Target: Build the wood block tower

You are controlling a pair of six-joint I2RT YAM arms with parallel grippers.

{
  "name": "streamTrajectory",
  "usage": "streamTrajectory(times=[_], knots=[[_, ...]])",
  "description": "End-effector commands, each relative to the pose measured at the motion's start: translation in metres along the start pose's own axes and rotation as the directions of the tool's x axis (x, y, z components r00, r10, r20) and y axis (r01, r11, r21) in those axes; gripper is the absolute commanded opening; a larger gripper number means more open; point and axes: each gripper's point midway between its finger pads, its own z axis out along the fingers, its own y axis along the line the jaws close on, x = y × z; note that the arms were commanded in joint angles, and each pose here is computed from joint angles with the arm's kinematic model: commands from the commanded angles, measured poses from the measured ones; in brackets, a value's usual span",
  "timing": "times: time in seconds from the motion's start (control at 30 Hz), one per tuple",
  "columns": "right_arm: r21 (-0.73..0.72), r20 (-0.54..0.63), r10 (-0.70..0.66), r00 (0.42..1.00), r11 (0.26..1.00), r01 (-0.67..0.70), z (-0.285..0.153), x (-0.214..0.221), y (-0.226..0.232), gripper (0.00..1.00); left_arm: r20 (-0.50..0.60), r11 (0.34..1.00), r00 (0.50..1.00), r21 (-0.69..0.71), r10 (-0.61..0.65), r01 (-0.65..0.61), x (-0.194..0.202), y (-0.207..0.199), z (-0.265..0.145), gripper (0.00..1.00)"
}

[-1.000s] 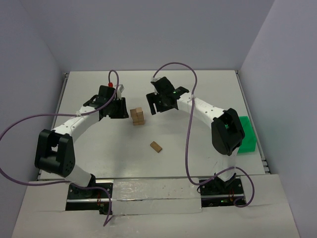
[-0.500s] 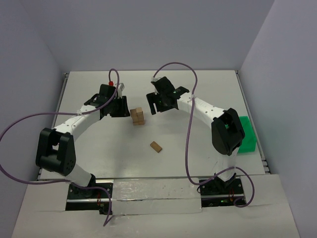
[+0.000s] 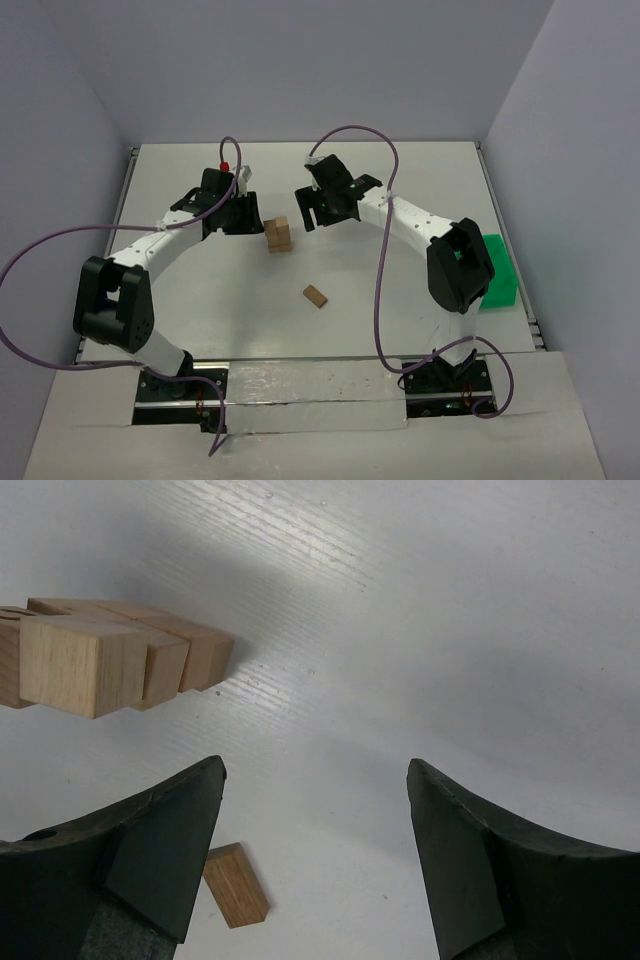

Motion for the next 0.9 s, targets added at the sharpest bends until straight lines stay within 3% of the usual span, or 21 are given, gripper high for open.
streamTrajectory(times=[0.0, 0.37, 0.6, 0.73, 0.87], knots=[[-0.016, 0.078, 0.007, 0.997, 1.0, -0.006, -0.013, -0.025, 0.001, 0.81, 0.073, 0.999, 0.997, 0.038, 0.006, -0.009, -0.027, -0.013, -0.002, 0.52], [-0.021, 0.091, -0.005, 0.996, 1.0, 0.007, -0.02, -0.026, 0.002, 0.82, 0.092, 1.0, 0.996, 0.022, 0.019, -0.021, -0.031, -0.012, -0.011, 0.56], [-0.149, 0.15, -0.072, 0.986, 0.984, 0.094, -0.052, -0.023, 0.0, 0.83, 0.194, 0.997, 0.979, 0.033, 0.062, -0.07, -0.044, -0.009, -0.059, 0.59], [-0.384, 0.219, -0.244, 0.945, 0.869, 0.313, -0.092, -0.003, 0.022, 0.84, 0.249, 0.986, 0.963, 0.101, 0.103, -0.132, -0.05, -0.005, -0.104, 0.73], [-0.532, 0.285, -0.501, 0.817, 0.626, 0.57, -0.121, 0.044, 0.038, 0.85, 0.251, 0.954, 0.954, 0.207, 0.161, -0.215, -0.035, -0.001, -0.133, 0.86]])
